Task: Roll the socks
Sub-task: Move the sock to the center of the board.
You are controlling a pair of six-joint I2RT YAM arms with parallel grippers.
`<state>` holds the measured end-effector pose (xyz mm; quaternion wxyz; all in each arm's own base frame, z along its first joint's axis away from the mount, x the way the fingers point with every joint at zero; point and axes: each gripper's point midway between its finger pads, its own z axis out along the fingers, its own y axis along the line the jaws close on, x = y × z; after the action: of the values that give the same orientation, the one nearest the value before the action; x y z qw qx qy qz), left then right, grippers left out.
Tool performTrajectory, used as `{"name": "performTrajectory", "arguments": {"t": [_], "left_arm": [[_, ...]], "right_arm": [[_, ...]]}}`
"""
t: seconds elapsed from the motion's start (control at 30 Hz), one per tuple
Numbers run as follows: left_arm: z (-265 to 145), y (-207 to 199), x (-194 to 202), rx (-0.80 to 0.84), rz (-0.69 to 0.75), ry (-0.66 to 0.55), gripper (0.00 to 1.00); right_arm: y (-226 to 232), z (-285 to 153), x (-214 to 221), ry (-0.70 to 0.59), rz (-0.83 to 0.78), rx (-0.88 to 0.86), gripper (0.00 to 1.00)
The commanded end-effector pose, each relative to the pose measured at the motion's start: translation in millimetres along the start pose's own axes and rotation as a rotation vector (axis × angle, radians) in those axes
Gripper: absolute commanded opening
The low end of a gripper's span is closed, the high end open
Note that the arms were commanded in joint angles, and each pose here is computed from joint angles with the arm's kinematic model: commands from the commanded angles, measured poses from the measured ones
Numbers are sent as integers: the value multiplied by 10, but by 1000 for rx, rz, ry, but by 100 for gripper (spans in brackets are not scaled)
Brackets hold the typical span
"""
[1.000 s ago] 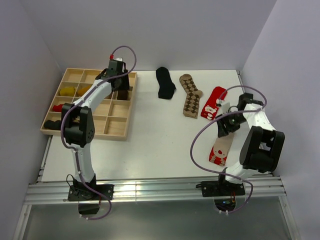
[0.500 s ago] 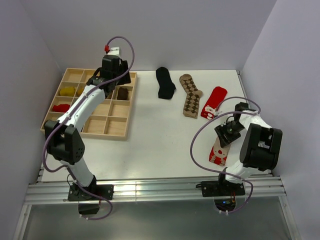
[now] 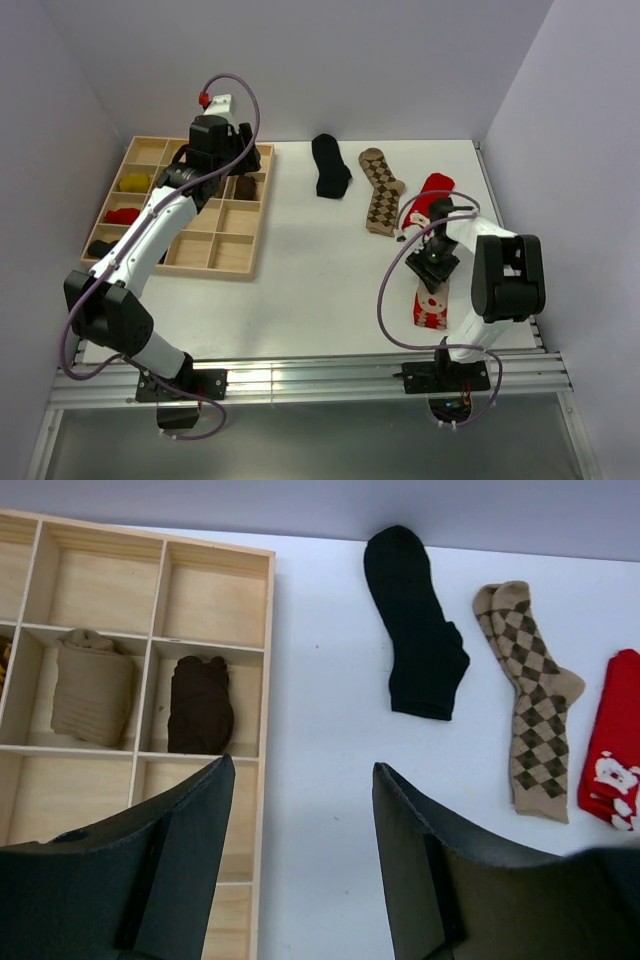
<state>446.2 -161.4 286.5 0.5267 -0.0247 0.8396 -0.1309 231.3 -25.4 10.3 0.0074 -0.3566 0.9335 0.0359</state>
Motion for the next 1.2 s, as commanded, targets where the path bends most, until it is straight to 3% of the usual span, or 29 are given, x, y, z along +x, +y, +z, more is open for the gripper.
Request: {"name": "performTrajectory", "arguments": {"t": [0.0, 0.63, 1.0, 1.17], "left_arm": [[-226, -150, -118, 65, -19, -37, 62], [-580, -187, 173, 117, -32, -5, 62], [-636, -247, 438, 145, -23, 20, 62], [-705, -277, 408, 167, -25, 6, 62]], "right_arm": [[277, 121, -335, -16, -60, -95, 61], [1312, 35, -2174, -117, -312, -177, 61], [1300, 160, -2460, -129, -563, -149, 61], [1357, -91, -2517, -258, -589, -124, 62]]}}
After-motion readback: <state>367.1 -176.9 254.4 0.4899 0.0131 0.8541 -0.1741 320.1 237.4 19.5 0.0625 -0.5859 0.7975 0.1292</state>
